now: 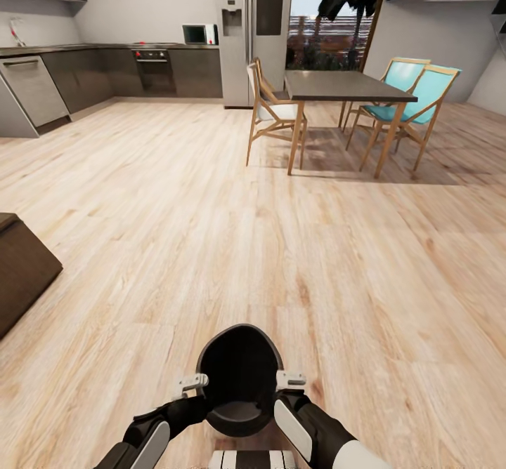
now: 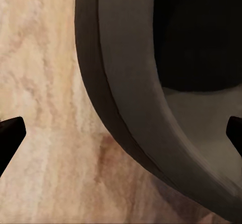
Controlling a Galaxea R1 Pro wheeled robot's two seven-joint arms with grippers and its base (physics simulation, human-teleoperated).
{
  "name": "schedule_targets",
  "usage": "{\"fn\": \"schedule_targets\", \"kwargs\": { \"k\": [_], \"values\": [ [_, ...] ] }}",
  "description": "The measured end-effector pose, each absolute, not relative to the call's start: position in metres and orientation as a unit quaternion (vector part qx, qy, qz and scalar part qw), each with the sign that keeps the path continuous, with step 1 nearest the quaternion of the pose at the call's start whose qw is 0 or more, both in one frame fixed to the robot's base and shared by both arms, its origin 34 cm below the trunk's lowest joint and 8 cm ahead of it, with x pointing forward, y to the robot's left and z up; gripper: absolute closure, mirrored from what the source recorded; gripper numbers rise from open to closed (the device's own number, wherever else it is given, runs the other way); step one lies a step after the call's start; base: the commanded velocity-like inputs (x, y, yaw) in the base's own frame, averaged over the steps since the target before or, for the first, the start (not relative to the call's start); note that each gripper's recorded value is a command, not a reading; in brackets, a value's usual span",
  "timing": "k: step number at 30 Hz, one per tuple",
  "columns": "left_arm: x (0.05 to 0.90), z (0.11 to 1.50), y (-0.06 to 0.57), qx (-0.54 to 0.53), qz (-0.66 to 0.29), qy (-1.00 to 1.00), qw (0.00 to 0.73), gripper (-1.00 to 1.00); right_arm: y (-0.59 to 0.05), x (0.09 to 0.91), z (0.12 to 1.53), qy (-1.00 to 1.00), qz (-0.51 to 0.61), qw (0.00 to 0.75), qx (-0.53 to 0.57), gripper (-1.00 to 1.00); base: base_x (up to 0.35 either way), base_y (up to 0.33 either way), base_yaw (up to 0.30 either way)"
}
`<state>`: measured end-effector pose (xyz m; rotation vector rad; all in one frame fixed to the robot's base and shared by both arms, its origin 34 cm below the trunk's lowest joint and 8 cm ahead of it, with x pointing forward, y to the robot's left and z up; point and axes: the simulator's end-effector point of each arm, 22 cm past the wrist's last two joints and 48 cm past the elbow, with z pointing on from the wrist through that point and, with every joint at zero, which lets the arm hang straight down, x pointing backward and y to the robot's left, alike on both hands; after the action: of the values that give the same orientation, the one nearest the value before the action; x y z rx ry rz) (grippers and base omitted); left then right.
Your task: Place each of the two pumpkins and all three candles from the living room inside a cabinet in the living room (use any cabinet), then make sure every cabinet is closed, and position the cauldron so it is next to a table in the living room.
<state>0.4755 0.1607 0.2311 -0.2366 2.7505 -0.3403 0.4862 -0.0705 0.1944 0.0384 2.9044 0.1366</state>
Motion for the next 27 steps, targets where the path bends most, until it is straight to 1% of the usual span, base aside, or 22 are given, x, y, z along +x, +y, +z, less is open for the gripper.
{"fn": "schedule_targets", "kwargs": {
  "k": [24, 25, 27],
  "values": [
    [0.4728, 0.2240, 0.1620, -0.088, -0.118, 0.973, 0.177, -1.00, -0.0701, 0.4816, 0.1878, 0.993, 0.047, 0.109, 0.014, -1.00, 0.000, 0.000, 0.000],
    [0.4728, 0.2239, 0.1621, -0.088, -0.118, 0.973, 0.177, 1.00, -0.0702, 0.4815, 0.1877, 0.993, 0.047, 0.109, 0.014, -1.00, 0.000, 0.000, 0.000],
    [0.4730, 0.2243, 0.1611, -0.090, -0.120, 0.973, 0.177, 1.00, -0.0701, 0.4815, 0.1877, 0.993, 0.047, 0.109, 0.014, -1.00, 0.000, 0.000, 0.000]
  ]
}}
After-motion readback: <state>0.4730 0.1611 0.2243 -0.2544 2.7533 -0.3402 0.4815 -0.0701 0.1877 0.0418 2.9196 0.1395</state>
